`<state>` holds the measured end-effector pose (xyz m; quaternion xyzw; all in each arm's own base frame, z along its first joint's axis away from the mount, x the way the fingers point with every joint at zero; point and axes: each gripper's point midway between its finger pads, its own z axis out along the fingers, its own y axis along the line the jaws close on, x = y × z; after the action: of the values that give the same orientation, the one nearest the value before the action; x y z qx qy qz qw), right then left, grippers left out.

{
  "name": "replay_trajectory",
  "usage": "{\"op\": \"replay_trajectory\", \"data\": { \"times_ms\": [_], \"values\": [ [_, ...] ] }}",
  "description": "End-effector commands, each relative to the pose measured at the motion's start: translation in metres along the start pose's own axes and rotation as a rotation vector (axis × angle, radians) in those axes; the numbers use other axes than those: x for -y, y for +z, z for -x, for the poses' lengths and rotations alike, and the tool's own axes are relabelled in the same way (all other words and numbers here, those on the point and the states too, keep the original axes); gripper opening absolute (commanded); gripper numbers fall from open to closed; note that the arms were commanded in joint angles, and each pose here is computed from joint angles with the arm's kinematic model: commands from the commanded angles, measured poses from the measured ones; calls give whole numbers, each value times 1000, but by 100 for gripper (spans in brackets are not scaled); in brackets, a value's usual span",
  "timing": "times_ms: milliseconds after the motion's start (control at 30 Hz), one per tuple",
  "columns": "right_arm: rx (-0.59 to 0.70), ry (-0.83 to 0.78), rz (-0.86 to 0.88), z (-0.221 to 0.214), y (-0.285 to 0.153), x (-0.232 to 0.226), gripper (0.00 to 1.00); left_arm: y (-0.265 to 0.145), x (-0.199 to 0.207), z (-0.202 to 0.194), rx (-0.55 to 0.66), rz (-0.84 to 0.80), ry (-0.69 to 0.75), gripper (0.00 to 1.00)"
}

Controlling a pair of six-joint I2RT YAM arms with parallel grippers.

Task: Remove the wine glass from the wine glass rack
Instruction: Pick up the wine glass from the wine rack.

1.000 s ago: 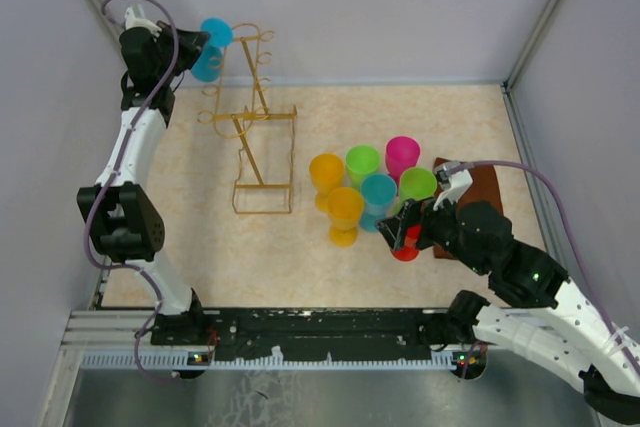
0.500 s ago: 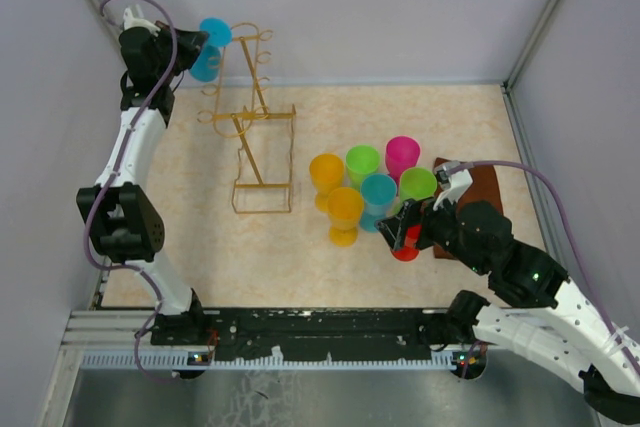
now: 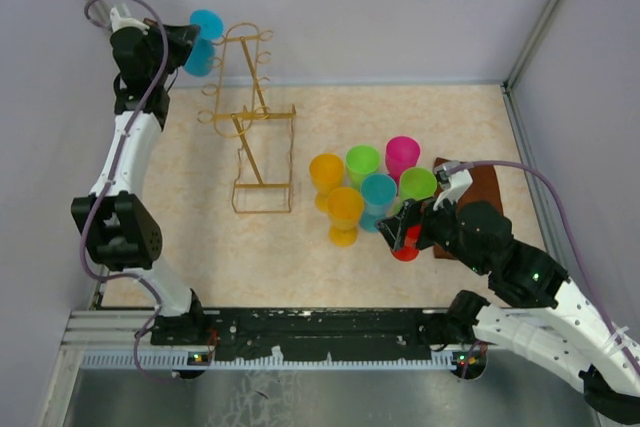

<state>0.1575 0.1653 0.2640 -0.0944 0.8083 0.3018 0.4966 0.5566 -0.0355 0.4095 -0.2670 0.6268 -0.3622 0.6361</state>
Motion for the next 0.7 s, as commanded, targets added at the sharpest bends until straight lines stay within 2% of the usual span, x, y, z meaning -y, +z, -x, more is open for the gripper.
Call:
{"op": "replay_trajectory", "data": {
  "times_ms": [0,200,300,467,567,667],
  "values": [
    [63,18,35,20,-6,-10,99,-13,18,26,82,-30,27,0],
    [75,16,40,23,-7,-11,99,-36,29,39,115,-23,137,0],
    [81,11,43,25,-6,-12,99,-63,34,54,175,22,216,0],
    [90,-2,59,25,0,-15,99,-112,34,67,185,134,355,0],
    [90,-12,66,25,7,-18,99,-146,29,57,153,162,384,0],
    [85,-31,67,25,15,-20,99,-181,22,32,68,161,377,0]
  ]
}}
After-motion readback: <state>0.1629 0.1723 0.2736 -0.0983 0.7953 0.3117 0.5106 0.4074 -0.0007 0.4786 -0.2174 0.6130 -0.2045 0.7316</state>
